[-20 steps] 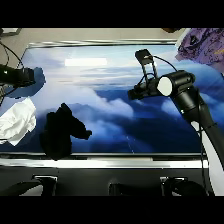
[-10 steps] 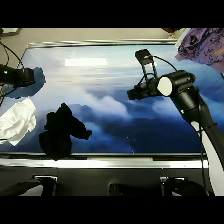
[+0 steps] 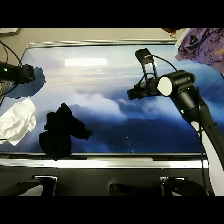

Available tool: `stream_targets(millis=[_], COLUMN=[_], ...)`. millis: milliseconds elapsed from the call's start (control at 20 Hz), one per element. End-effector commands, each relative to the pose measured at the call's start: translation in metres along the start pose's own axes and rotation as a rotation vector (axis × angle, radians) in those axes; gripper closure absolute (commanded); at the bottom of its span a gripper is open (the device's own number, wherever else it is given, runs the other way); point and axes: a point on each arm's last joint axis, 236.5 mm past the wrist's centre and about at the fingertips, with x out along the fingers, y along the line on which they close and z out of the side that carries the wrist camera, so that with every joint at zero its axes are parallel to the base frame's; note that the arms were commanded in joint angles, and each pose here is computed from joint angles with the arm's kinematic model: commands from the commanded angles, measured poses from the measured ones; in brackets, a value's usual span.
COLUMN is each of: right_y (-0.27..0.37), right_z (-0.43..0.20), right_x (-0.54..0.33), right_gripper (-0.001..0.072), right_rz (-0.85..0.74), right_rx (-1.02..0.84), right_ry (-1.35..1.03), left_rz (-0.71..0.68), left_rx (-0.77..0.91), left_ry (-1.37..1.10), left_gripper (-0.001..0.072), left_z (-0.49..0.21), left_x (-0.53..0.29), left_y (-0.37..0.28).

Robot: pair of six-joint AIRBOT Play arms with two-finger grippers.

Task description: Fold the clothes and pants, and hang the long-sleeved shirts on hangers.

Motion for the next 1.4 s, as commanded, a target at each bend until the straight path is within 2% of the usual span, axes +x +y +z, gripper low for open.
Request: stream_targets(millis=[0,50,200,300,500,750,800,850,1050,1350], right_y=[0.002,0.003,0.003,0.003,0.004,0.004,0.004,0.004,-0.004,-0.066], right_z=[0.000,-0.003,-0.016,-0.026,-0.044,-0.047,-0.047,-0.047,-0.056,-0.044], right_x=[0.000,0.000,-0.001,-0.001,-0.004,-0.005,-0.005,-0.005,-0.010,-0.071], right_gripper=[0.0683,0.0683,0.0683,0.0682,0.0681,0.0680,0.0680,0.0680,0.0624,0.0624], right_rz=[0.007,0.010,0.012,0.013,0.014,0.014,0.013,0.011,-0.022,-0.298], right_rx=[0.005,0.006,0.006,0.006,0.014,0.018,0.033,0.049,0.040,0.021], right_ry=[0.001,0.013,0.067,0.109,0.186,0.201,0.201,0.201,0.238,0.141], left_rz=[0.009,0.023,0.189,0.206,0.147,0.040,0.022,-0.019,-0.250,-0.418], left_rx=[-0.001,-0.011,-0.067,-0.145,-0.189,-0.273,-0.274,-0.259,-0.231,-0.145], left_ry=[0.044,0.111,0.322,0.355,0.357,0.321,0.337,0.343,0.249,0.132], left_gripper=[0.0244,-0.0013,-0.0013,-0.0013,-0.0013,-0.0009,0.0176,0.0691,0.0692,0.0694], left_z=[-0.009,-0.023,-0.087,-0.134,-0.200,-0.207,-0.210,-0.210,-0.169,-0.122], left_x=[0.005,0.009,0.035,0.067,0.114,0.150,0.154,0.155,0.143,0.125], left_y=[0.003,0.006,0.053,0.069,0.065,0.041,0.036,0.026,-0.045,-0.161])
